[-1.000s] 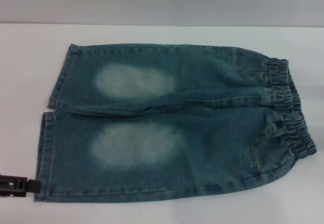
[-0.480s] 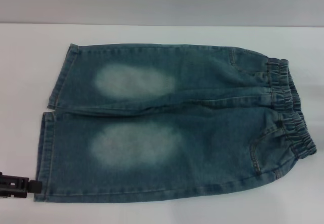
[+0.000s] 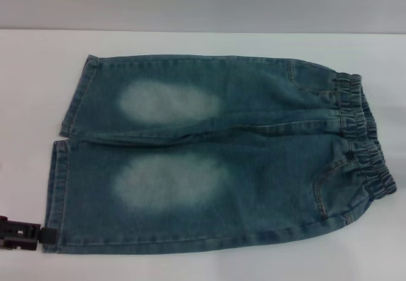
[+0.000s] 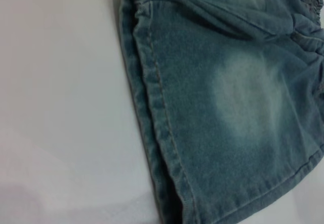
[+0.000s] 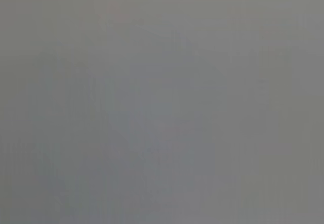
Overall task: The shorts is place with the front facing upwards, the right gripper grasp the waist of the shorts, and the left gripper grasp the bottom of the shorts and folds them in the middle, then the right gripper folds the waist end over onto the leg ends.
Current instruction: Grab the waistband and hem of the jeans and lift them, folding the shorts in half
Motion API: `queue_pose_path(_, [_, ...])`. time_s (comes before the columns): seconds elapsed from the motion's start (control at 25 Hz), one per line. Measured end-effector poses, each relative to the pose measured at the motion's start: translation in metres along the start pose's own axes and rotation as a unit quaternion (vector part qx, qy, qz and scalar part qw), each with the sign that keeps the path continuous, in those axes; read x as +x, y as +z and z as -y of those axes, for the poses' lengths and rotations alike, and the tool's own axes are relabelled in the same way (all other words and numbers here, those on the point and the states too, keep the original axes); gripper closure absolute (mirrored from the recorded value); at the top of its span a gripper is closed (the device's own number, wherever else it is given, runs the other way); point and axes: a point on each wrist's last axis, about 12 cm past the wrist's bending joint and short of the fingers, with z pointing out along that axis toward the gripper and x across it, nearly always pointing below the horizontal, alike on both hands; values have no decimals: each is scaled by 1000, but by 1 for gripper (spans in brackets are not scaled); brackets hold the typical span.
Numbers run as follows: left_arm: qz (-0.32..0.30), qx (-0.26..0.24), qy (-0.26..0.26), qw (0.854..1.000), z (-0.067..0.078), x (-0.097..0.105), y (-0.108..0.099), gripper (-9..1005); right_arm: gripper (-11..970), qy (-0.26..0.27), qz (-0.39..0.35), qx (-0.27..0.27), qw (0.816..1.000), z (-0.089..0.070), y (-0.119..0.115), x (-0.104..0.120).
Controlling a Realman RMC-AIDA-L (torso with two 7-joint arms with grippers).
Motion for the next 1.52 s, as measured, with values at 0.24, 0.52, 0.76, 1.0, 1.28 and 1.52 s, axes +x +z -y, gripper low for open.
queue_pose_path(0.24, [2,-5,-6,1000,-1,0,0,232,476,-3,-1,-1,1000,-1,1,0])
queue_pose_path(0.52, [0,-7,-11,1000,-1,-1,1,233,476,-6,1,-2,1000,0,1,-1])
queue_pose_path(0.76, [-1,-5,-12,1000,0,-1,3,233,476,-6,1,-2,1000,1,1,-1])
queue_pose_path(1.0, [-1,-2,-15,1000,0,-1,5,233,476,-7,4,1,1000,3,-2,-2])
queue_pose_path(1.28, [0,-3,-16,1000,0,-1,6,233,476,-7,10,-2,1000,3,-3,-4])
queue_pose_path(1.52, [0,-8,-18,1000,-1,-2,9,233,476,-8,11,-6,1000,2,-3,-4])
